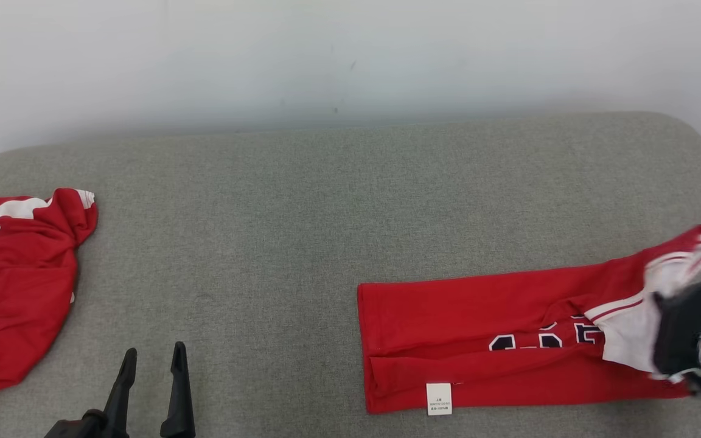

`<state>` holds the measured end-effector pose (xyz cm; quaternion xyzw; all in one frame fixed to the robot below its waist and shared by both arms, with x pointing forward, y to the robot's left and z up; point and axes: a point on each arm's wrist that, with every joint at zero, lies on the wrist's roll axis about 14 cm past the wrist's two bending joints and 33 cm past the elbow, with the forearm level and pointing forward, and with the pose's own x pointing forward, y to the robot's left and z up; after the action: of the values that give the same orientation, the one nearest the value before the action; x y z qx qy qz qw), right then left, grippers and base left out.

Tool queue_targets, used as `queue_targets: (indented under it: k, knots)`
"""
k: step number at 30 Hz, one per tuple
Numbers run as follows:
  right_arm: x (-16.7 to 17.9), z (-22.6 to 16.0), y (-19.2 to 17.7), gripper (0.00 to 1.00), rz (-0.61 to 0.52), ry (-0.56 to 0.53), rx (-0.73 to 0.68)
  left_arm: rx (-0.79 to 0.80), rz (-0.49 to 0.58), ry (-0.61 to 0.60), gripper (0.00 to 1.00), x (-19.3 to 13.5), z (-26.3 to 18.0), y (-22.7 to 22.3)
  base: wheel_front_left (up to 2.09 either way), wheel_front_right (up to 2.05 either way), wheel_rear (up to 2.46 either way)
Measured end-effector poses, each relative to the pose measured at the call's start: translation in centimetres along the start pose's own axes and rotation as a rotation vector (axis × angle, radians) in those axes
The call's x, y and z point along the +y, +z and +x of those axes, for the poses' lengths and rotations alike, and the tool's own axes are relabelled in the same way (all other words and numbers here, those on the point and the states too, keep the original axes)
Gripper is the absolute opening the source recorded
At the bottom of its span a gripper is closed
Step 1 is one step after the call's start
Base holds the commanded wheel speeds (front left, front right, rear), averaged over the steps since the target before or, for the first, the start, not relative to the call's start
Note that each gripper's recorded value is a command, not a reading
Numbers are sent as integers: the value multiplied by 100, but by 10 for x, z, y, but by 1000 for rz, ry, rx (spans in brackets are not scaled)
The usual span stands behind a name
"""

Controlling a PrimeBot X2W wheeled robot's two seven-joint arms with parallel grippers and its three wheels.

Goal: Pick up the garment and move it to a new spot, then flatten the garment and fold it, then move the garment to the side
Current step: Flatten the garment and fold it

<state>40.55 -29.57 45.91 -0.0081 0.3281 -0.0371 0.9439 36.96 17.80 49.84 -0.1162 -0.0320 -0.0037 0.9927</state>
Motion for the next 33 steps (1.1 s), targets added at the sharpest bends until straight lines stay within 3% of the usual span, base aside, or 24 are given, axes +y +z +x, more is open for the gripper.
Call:
queue_targets:
  k: [11, 18, 31, 33]
  knots:
    - [158, -10, -11, 0, -143, 378, -11, -22, 4, 22, 100, 9, -4, 8, 0, 0, 0]
    - [220, -13, -23, 0, -204, 518, 30, -20, -2, 39, 100, 15, -12, 8, 0, 0, 0]
    - [273, -3, -25, 0, -239, 611, 59, -20, -11, 84, 100, 26, -23, 8, 0, 0, 0]
    - [275, -2, -26, 60, -243, 613, 62, -20, -12, 86, 100, 27, -24, 8, 0, 0, 0]
